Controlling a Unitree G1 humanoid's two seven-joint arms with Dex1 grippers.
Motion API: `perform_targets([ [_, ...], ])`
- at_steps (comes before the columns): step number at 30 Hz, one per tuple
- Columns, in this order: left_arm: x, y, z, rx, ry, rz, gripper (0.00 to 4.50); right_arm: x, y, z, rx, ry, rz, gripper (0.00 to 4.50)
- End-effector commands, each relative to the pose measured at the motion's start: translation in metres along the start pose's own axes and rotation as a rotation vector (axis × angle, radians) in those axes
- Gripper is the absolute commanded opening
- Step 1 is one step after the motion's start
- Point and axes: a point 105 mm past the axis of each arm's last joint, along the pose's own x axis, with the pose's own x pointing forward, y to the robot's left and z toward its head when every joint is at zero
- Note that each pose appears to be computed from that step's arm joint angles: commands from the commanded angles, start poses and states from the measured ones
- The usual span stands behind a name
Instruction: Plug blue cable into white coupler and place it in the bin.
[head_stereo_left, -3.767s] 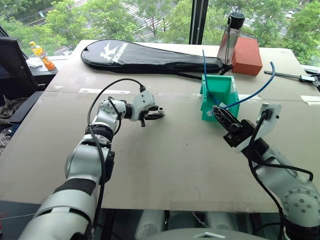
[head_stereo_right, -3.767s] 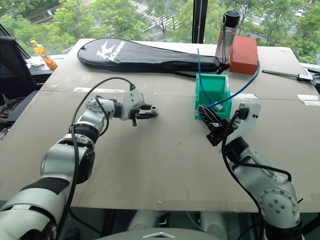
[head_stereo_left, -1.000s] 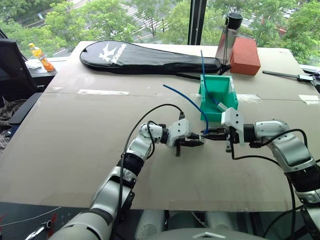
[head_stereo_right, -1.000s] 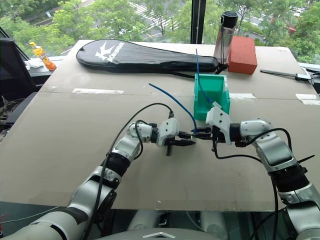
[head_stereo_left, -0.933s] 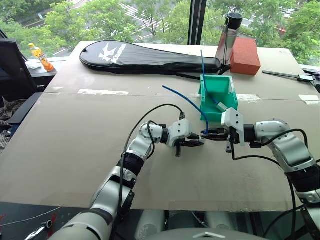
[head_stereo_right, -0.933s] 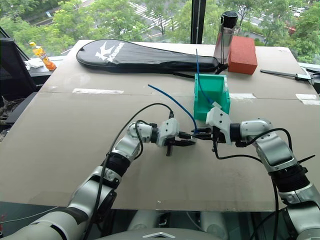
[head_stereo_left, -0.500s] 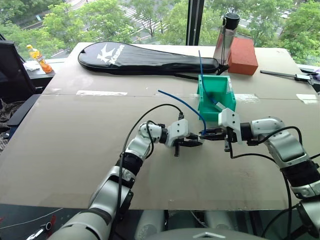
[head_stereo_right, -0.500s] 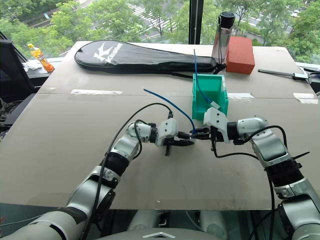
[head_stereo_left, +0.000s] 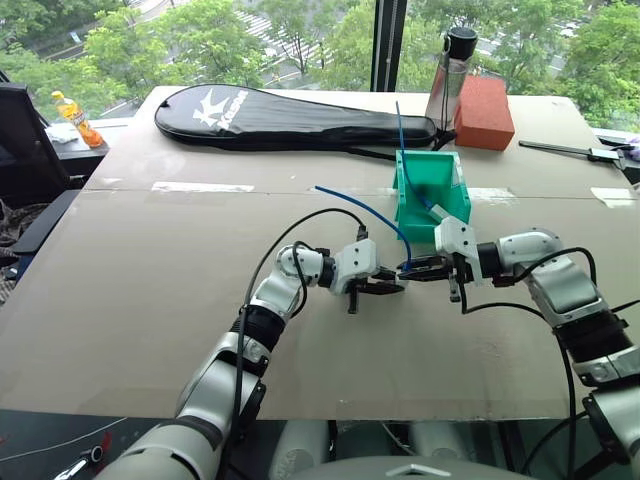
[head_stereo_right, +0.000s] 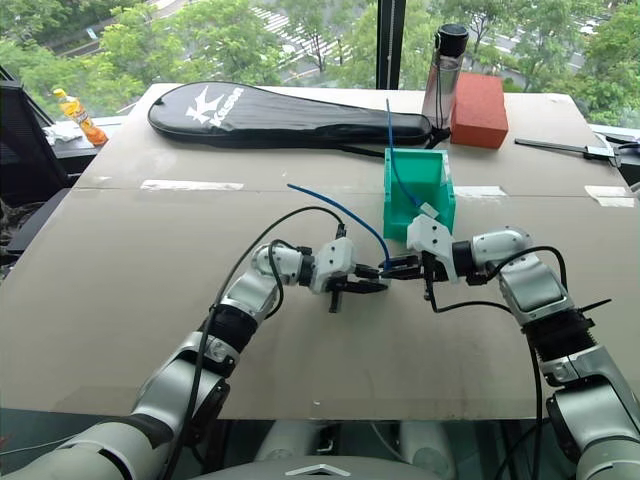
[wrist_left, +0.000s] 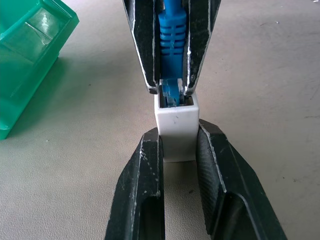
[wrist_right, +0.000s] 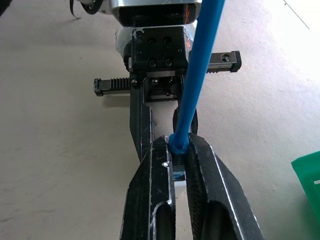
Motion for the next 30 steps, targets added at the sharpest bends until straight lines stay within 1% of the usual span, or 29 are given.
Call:
perform_targets([
  [1, -0.001, 0.005, 0.013, 0.034, -0.050, 0.025, 0.30, 0.017, 0.021, -0.054, 0.107, 0.166, 0.000, 0.00],
  [2, -0.001, 0.005, 0.014, 0.034, -0.054, 0.029, 0.30, 0.016, 0.014, -0.041, 0.095, 0.092, -0.031, 0.00],
  [4, -0.002, 0.006, 0.017, 0.036, -0.063, 0.035, 0.30, 0.009, 0.006, -0.018, 0.081, -0.008, -0.076, 0.00],
  [5, -0.003, 0.008, 0.019, 0.035, -0.071, 0.041, 0.30, 0.004, 0.003, -0.009, 0.078, -0.036, -0.104, 0.70],
  [6, -0.004, 0.009, 0.022, 0.033, -0.078, 0.047, 0.30, -0.001, 0.001, -0.002, 0.069, -0.053, -0.137, 1.07],
  [8, -0.007, 0.011, 0.027, 0.027, -0.092, 0.057, 0.30, -0.015, -0.002, 0.014, 0.033, -0.098, -0.227, 2.04],
  [9, -0.009, 0.012, 0.029, 0.023, -0.097, 0.061, 0.30, -0.020, -0.003, 0.020, 0.018, -0.117, -0.265, 2.21],
  [11, -0.013, 0.014, 0.038, -0.004, -0.119, 0.074, 0.30, -0.037, -0.002, 0.040, -0.015, -0.191, -0.386, 3.17],
  [13, -0.017, 0.016, 0.047, -0.023, -0.136, 0.084, 0.30, -0.055, 0.006, 0.058, -0.019, -0.265, -0.482, 3.43],
  [16, -0.021, 0.022, 0.062, -0.090, -0.163, 0.113, 0.30, -0.073, 0.021, 0.072, -0.012, -0.313, -0.602, 3.43],
  [17, -0.023, 0.028, 0.071, -0.132, -0.178, 0.138, 0.30, -0.080, 0.029, 0.073, -0.002, -0.314, -0.660, 3.43],
  [20, -0.024, 0.053, 0.100, -0.259, -0.216, 0.239, 0.30, -0.096, 0.054, 0.061, 0.055, -0.252, -0.816, 3.43],
  [22, -0.022, 0.065, 0.113, -0.326, -0.227, 0.285, 0.30, -0.102, 0.064, 0.054, 0.083, -0.214, -0.871, 3.43],
  [23, -0.020, 0.072, 0.118, -0.367, -0.219, 0.306, 0.30, -0.104, 0.067, 0.052, 0.103, -0.213, -0.899, 3.43],
  [27, 0.001, 0.099, 0.134, -0.581, -0.111, 0.315, 0.30, -0.115, 0.082, 0.042, 0.166, -0.182, -1.035, 3.43],
  [30, 0.012, 0.113, 0.130, -0.655, -0.040, 0.354, 0.30, -0.118, 0.086, 0.042, 0.173, -0.179, -1.086, 3.43],
])
